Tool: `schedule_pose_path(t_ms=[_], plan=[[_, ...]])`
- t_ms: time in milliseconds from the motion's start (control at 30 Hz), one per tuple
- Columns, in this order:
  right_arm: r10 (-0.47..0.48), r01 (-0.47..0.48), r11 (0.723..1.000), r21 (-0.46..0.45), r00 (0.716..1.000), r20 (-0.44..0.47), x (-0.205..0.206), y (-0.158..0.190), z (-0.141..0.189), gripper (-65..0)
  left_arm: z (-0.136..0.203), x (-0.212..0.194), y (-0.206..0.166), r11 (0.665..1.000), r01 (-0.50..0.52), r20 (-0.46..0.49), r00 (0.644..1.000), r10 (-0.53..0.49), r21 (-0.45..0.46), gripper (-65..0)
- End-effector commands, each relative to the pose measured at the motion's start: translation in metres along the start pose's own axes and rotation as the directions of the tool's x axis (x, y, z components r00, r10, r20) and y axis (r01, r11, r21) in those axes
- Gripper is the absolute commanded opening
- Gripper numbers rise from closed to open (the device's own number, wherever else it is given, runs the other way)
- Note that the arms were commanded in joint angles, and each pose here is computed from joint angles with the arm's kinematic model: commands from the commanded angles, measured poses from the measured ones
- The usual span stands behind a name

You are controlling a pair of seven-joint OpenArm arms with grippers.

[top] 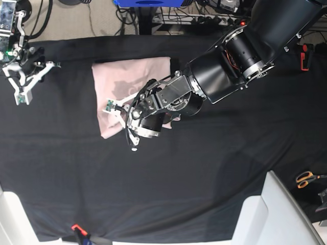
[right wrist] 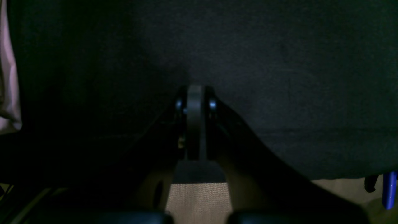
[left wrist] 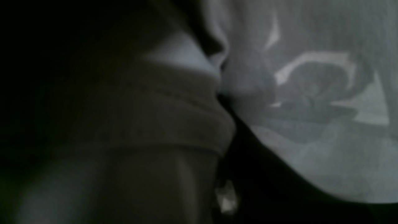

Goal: Fold the T-shirt properly
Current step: 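Press and rotate the folded shirt with the left gripper to square it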

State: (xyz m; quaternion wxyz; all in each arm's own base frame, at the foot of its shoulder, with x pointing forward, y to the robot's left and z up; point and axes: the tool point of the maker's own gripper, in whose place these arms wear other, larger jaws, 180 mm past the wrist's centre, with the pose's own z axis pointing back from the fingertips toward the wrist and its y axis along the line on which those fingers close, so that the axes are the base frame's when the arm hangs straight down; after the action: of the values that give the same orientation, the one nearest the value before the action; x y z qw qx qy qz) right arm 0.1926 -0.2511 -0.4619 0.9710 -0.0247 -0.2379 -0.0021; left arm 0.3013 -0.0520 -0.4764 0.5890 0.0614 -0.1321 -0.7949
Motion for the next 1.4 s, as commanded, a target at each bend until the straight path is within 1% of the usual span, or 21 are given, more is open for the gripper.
schedule_pose_path(t_ms=[0, 133, 300, 867, 900, 1033, 1100, 1200, 1233, 1367], plan=[[0.006, -0.006, 1.0, -0.009, 0.999, 0.036, 0.011, -0.005, 0.003, -62.7, 0.007, 0.01, 0.016, 0.999, 0.006, 0.035, 0.999, -0.007, 0.032, -65.0], [-0.006, 0.006, 1.0, -0.006, 1.0, 0.001, 0.0, -0.006, -0.003, -62.7, 0.01, 0.008, 0.024, 0.999, 0.01, 0.03, 0.999, -0.011, 0.048, -65.0], [-0.017, 0.017, 1.0, -0.003, 1.0, -0.024, -0.01, -0.006, -0.007, -62.9, 0.008, 0.013, 0.017, 0.995, 0.096, 0.007, 0.995, -0.096, 0.04, -65.0], [-0.018, 0.018, 1.0, -0.003, 1.0, -0.023, -0.009, -0.006, -0.008, -62.9, 0.01, 0.01, 0.024, 0.993, 0.101, -0.009, 0.995, -0.101, 0.053, -65.0], [-0.018, 0.018, 1.0, -0.003, 1.0, -0.023, -0.009, -0.006, -0.008, -62.9, 0.012, 0.009, 0.028, 0.993, 0.103, -0.012, 0.995, -0.102, 0.06, -63.5], [-0.017, 0.016, 1.0, -0.004, 1.0, -0.024, -0.01, -0.007, -0.008, -62.9, 0.013, 0.008, 0.031, 0.992, 0.104, -0.014, 0.995, -0.103, 0.066, -33.7], [-0.017, 0.016, 1.0, -0.004, 1.0, -0.024, -0.01, -0.007, -0.008, -62.9, 0.016, 0.005, 0.04, 0.991, 0.106, -0.021, 0.994, -0.104, 0.081, -19.9], [-0.017, 0.016, 1.0, -0.004, 1.0, -0.024, -0.01, -0.007, -0.008, -62.9, 0.02, 0.003, 0.048, 0.989, 0.108, -0.029, 0.994, -0.106, 0.096, -4.3], [-0.017, 0.016, 1.0, -0.004, 1.0, -0.024, -0.01, -0.007, -0.008, -62.9, 0.022, 0.002, 0.054, 0.988, 0.11, -0.033, 0.994, -0.107, 0.106, -0.8], [-0.017, 0.016, 1.0, -0.004, 1.0, -0.024, -0.01, -0.007, -0.008, -62.9, 0.036, -0.005, 0.083, 0.981, 0.108, -0.05, 0.994, -0.101, 0.16, 0.0]])
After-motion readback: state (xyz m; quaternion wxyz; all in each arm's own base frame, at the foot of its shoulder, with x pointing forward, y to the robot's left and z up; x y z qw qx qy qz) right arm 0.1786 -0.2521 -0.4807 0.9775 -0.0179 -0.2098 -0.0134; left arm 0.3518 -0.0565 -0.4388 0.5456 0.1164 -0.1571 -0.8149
